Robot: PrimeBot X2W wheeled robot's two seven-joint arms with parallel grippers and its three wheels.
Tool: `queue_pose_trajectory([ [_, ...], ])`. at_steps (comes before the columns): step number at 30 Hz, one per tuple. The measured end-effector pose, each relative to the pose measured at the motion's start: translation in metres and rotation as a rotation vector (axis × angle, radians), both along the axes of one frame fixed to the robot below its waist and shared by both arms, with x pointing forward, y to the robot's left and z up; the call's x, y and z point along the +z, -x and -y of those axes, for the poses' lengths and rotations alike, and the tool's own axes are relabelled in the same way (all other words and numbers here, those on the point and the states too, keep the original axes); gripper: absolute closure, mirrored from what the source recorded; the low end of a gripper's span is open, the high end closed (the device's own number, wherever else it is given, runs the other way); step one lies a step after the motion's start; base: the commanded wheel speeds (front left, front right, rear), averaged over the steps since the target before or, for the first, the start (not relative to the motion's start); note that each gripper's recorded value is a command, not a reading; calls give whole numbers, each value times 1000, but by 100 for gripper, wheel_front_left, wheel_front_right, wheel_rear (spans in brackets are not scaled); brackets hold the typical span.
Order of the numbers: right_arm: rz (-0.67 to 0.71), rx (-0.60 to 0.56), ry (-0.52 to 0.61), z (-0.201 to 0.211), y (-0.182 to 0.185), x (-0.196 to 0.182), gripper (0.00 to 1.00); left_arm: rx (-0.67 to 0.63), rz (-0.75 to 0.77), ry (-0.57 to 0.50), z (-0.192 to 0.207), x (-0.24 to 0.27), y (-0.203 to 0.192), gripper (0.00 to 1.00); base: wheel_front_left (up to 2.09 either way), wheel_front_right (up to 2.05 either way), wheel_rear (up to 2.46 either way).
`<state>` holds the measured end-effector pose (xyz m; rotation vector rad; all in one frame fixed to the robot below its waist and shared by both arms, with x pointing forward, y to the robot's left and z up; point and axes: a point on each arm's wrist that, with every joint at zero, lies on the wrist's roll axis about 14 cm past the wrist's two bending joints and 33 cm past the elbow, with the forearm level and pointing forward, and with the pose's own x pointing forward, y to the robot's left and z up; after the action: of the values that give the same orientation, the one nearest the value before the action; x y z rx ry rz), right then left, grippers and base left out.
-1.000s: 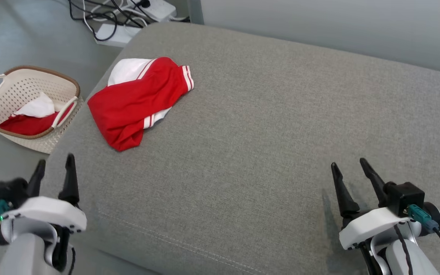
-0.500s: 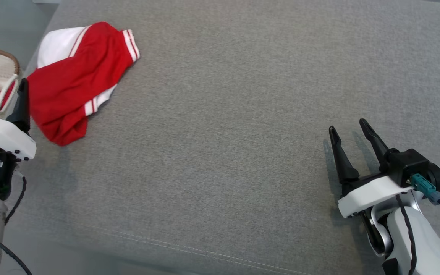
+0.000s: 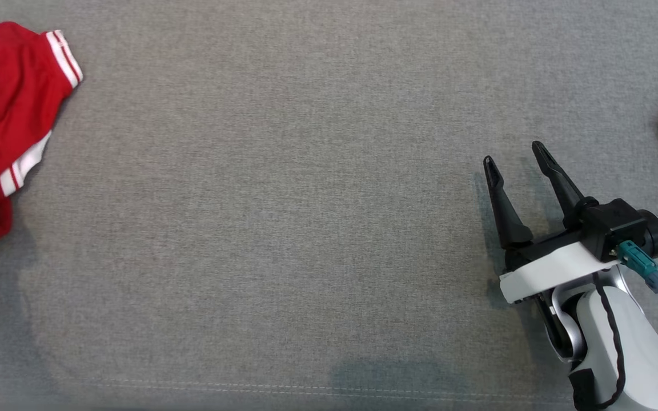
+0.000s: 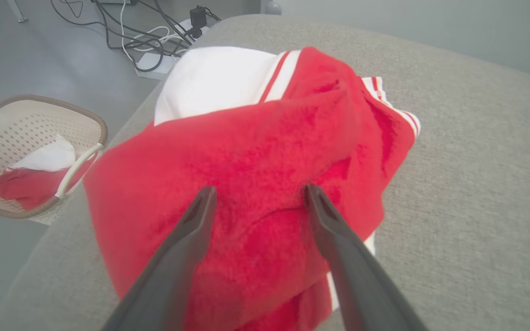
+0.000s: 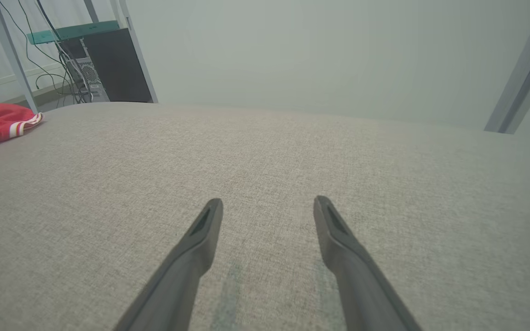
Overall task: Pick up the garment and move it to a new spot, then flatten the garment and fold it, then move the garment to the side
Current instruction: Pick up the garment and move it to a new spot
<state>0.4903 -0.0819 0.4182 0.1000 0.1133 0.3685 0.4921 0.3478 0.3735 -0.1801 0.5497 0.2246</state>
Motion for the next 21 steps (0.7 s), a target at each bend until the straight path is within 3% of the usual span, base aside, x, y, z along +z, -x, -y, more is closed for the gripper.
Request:
queue_pose_trajectory([
  [11, -17, -78, 19, 30, -1, -10, 0, 4, -115, -8, -1, -38, -14, 0, 0, 0, 0],
  [12, -19, -86, 21, 33, -1, -11, 0, 4, -119, -10, -1, -39, -15, 9, 0, 0, 0],
  [13, -21, -94, 23, 36, -2, -11, 0, 2, -119, -11, -1, -39, -16, 82, 0, 0, 0],
  [14, -21, -101, 22, 38, -2, -11, 0, -2, -119, -15, 0, -38, -18, 100, 0, 0, 0],
  [21, 8, -113, -4, 35, -1, 7, 0, -11, -85, -44, 0, -19, -17, 100, 0, 0, 0],
])
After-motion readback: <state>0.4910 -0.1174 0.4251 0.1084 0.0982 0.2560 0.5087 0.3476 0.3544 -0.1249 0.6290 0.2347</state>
